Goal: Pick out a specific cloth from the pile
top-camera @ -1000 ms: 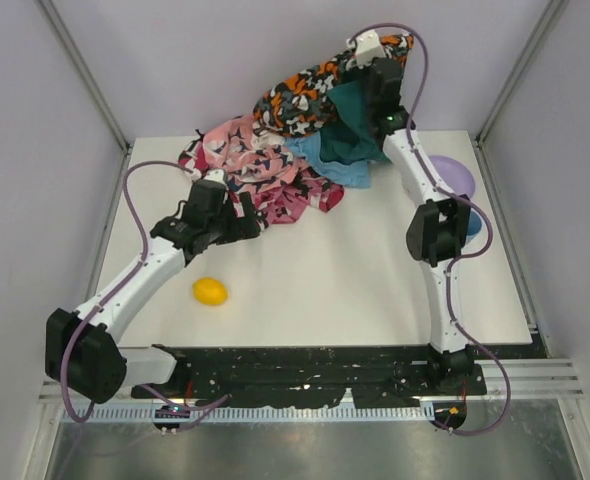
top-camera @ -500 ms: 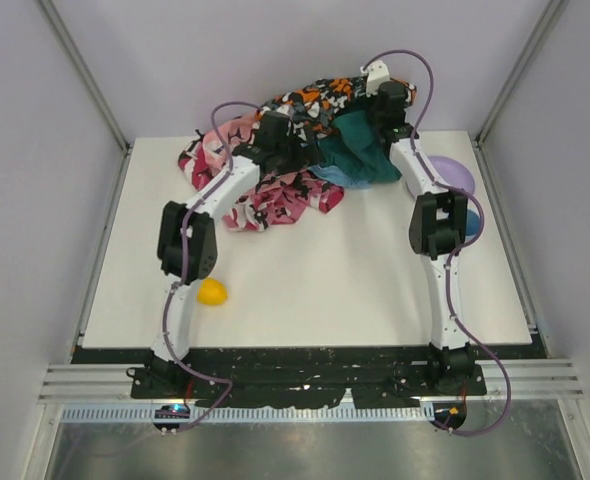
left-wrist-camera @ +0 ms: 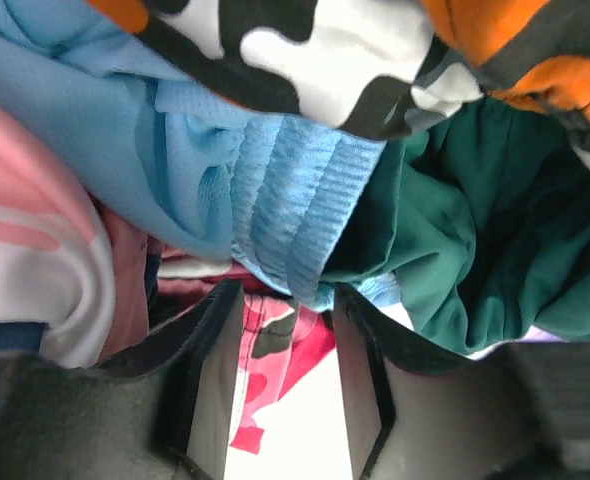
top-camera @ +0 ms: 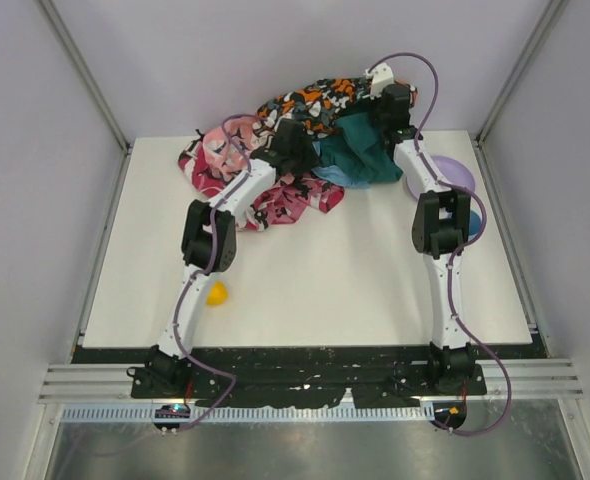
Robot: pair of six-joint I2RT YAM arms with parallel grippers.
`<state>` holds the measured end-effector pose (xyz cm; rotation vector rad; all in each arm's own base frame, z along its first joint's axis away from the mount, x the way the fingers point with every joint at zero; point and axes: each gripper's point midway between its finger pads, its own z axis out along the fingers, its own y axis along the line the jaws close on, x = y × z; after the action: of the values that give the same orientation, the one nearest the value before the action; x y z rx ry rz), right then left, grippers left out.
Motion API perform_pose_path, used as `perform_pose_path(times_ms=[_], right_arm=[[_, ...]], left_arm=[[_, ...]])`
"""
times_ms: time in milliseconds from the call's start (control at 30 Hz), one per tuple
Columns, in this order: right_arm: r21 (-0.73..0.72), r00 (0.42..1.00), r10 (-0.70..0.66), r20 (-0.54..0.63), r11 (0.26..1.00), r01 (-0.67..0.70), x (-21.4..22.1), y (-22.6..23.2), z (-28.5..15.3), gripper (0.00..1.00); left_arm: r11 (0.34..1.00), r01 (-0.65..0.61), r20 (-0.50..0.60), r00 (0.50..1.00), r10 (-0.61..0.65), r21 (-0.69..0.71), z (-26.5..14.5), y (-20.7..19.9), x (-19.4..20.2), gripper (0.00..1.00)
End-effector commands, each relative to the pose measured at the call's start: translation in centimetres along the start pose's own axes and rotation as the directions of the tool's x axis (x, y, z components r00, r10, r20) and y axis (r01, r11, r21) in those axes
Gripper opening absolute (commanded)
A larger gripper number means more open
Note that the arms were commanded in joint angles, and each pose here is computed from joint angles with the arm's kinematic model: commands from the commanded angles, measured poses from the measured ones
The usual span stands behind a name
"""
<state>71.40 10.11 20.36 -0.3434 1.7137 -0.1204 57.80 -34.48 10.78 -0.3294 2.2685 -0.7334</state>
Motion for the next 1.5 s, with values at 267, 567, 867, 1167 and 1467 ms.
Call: perform_pose_path(times_ms=[267, 567, 867, 1167, 1467], right_arm=[[-0.015, 0.999, 0.013, 0.038, 1.0, -0.012, -2.5, -0.3, -1.5, 0.05], [-0.022, 0.999, 0.036, 0.016, 0.999, -0.036, -1.7, 0.0, -1.5, 0.05], [-0.009, 0.999, 0.012, -0.051, 1.0, -0.012, 0.1, 0.5, -1.4, 0.05], [-0.031, 0.976, -0.193, -0.105, 0.981, 0.191, 1.5, 4.5, -2.2, 0.05], [-0.086, 0.966, -0.231, -0.117, 0.971, 0.221, 1.9, 8.1, -2.7, 0.05]], left_arm=[[0.997, 0.062, 0.094, 0.993, -0.066, 0.045, 2.2, -1.2, -1.6, 0.18], [0.998, -0.035, 0.121, 0.992, 0.04, -0.042, -2.5, -0.4, -2.8, 0.0], [0.982, -0.173, 0.23, 0.955, 0.187, -0.078, -10.9, -2.1, -7.0, 0.0], [0.905, -0.413, 0.557, 0.778, 0.291, 0.104, -27.6, -14.1, -17.4, 0.0], [0.843, -0.524, 0.791, 0.565, 0.235, 0.124, -43.6, -19.4, -22.7, 0.0]])
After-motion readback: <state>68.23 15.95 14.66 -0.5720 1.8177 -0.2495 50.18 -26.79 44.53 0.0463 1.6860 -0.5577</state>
